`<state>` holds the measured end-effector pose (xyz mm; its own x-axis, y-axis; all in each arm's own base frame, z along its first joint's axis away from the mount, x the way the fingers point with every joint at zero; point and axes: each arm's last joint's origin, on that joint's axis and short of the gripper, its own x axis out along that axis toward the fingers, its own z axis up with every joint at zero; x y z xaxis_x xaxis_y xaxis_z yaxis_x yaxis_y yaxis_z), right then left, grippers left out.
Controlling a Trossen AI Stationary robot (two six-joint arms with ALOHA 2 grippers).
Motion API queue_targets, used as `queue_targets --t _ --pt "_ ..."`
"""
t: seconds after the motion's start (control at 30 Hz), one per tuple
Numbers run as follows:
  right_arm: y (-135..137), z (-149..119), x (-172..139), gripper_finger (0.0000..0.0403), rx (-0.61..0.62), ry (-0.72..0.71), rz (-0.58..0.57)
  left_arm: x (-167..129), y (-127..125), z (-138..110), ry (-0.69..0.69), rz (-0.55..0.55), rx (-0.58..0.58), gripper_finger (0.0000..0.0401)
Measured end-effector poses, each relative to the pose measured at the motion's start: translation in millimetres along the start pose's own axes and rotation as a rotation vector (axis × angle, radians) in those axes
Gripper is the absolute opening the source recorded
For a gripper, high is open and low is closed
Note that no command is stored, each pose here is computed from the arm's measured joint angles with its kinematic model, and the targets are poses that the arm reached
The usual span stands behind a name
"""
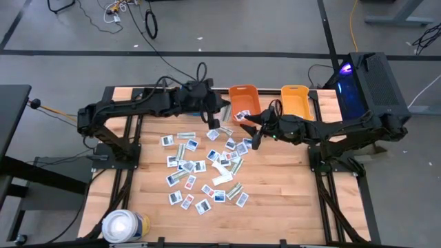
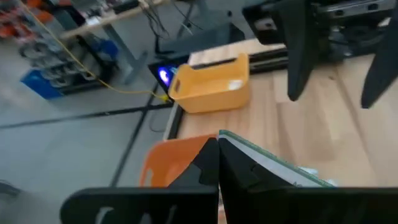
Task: Pick & Place First Aid Supplies
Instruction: Put the bandage into the yellow bin
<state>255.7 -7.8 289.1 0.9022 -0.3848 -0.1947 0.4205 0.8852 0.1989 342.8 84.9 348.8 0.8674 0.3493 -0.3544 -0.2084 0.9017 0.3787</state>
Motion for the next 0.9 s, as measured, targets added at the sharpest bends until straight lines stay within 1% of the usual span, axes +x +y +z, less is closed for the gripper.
queue_targets --t 0.13,0.23,0.33,0.5,0.7,0.9 --pt "-4.5 3.0 2.0 0.0203 0.115 -0.018 -0.009 -0.5 1.7 8.4 -0.079 0.040 0.032 0.0000" --pt "-7.2 3.8 3.0 0.0203 0.155 -0.022 -0.020 -0.9 1.6 12.2 -0.114 0.051 0.052 0.0000" --pt "-9.0 4.1 3.6 0.0203 0.168 -0.023 -0.026 -1.5 1.4 15.9 -0.155 0.045 0.054 0.0000" --pt "-9.1 4.2 3.7 0.0203 0.169 -0.022 -0.026 6.5 -3.7 12.7 -0.147 0.021 0.064 0.0000" --pt "-9.0 3.5 3.8 0.0203 0.214 -0.008 -0.005 23.6 -20.9 7.7 -0.134 -0.016 0.074 0.0000" --pt "-9.7 1.0 3.8 0.0203 0.258 0.016 -0.015 28.6 -36.9 11.6 -0.168 -0.023 0.093 0.0000"
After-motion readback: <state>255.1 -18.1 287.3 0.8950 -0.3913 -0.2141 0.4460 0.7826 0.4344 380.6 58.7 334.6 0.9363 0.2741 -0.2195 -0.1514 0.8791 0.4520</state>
